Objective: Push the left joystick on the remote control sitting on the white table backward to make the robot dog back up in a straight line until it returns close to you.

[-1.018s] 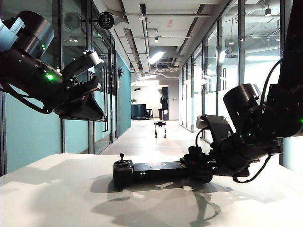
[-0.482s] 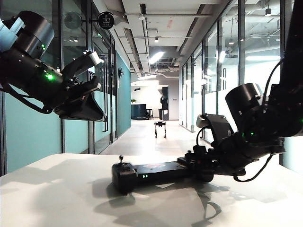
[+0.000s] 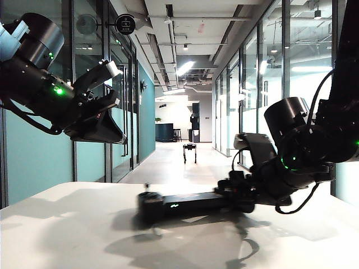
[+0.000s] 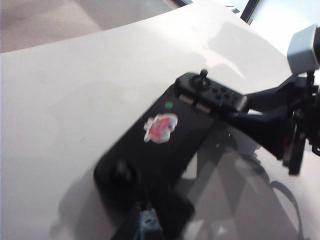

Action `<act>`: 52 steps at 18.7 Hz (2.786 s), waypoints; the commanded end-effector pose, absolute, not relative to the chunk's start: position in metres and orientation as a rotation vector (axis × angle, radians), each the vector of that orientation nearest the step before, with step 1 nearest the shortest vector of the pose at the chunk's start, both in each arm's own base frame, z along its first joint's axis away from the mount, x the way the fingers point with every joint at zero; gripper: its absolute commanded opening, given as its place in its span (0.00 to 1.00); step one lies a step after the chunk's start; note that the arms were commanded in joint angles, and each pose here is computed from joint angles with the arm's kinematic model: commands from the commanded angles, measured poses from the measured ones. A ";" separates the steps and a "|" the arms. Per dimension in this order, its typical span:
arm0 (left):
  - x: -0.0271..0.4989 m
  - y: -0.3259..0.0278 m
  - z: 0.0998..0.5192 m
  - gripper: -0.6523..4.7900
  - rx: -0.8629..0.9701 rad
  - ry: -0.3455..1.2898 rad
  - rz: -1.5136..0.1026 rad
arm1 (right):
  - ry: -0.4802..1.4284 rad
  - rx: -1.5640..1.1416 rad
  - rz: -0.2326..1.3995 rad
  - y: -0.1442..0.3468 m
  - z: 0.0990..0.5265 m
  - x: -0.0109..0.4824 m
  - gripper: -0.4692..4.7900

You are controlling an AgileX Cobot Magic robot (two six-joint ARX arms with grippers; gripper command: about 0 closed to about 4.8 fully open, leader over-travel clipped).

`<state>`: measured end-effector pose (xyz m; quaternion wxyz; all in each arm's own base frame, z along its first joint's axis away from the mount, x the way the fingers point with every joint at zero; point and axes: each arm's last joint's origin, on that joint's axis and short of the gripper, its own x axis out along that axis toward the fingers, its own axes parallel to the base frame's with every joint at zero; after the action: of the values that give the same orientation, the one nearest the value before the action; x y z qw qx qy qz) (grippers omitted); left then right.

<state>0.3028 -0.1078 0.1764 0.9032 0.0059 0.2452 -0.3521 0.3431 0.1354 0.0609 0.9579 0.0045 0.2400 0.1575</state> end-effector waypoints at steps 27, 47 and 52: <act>0.443 -0.153 0.124 0.11 0.040 0.460 -0.850 | 0.405 0.018 0.071 0.153 0.067 0.337 0.47; 0.476 -0.139 0.105 0.11 0.066 0.470 -0.957 | 0.410 0.017 0.071 0.153 0.067 0.337 0.47; 0.474 -0.149 0.101 0.11 0.077 0.467 -1.016 | 0.409 0.017 0.071 0.153 0.067 0.337 0.47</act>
<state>0.4743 -0.1479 0.1007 0.8497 0.0351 0.2253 -0.4754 0.3349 0.1517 0.0617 0.9747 -0.0004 0.2206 0.0361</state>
